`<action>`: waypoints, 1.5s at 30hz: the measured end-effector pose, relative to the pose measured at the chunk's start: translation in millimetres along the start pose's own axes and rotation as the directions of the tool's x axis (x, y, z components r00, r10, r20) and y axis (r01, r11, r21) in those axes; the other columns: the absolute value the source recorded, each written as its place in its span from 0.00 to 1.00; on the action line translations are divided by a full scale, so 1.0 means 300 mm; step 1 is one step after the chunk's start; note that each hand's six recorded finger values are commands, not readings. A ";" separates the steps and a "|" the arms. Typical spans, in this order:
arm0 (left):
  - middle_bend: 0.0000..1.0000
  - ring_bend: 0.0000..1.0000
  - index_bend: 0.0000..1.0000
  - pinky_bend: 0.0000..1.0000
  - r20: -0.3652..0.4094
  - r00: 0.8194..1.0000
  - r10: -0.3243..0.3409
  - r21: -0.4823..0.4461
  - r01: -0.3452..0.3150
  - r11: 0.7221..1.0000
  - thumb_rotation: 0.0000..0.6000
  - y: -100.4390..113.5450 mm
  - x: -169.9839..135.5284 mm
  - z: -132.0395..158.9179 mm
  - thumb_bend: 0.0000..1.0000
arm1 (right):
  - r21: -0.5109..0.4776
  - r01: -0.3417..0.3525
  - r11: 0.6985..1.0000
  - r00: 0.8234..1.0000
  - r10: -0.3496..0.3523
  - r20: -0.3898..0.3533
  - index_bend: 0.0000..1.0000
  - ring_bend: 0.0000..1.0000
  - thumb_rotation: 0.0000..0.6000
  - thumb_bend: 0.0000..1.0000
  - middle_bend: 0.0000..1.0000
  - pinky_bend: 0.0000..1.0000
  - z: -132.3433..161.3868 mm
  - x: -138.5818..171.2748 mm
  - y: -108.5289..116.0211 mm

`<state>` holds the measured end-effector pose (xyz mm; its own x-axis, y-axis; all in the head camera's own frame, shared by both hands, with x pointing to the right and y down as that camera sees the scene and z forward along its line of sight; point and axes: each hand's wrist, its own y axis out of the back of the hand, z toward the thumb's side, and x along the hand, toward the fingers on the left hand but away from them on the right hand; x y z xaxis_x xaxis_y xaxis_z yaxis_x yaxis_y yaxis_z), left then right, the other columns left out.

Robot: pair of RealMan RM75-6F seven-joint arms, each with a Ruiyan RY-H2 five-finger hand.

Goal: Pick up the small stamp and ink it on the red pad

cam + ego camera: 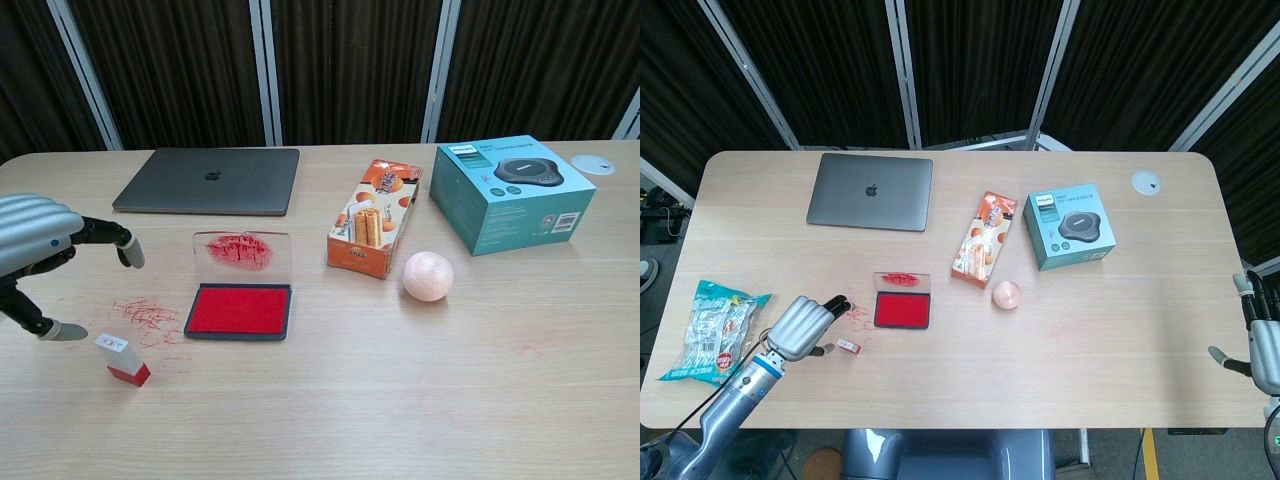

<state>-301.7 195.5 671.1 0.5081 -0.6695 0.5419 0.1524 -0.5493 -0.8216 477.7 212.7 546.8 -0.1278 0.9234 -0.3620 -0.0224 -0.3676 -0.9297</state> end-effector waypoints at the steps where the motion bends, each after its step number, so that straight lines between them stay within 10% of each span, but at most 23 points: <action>1: 0.39 0.89 0.38 0.85 0.003 1.000 -0.005 -0.003 0.005 1.000 1.00 -0.009 0.003 0.003 0.19 | 0.000 -0.002 1.000 1.000 0.002 0.000 0.00 0.00 1.00 0.00 0.00 0.00 0.001 0.000 -0.001; 45: 0.50 0.88 0.50 0.85 0.049 0.996 -0.075 0.046 0.073 0.996 1.00 -0.141 0.025 0.064 0.30 | -0.003 -0.029 1.000 0.999 0.029 0.022 0.00 0.00 1.00 0.00 0.00 0.00 -0.014 -0.007 -0.016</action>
<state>-287.9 223.2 706.5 0.5358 -0.6012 0.5929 0.2278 -0.5732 -0.7871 482.2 213.0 551.8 -0.1506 0.9096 -0.3873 -0.0161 -0.3940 -0.9190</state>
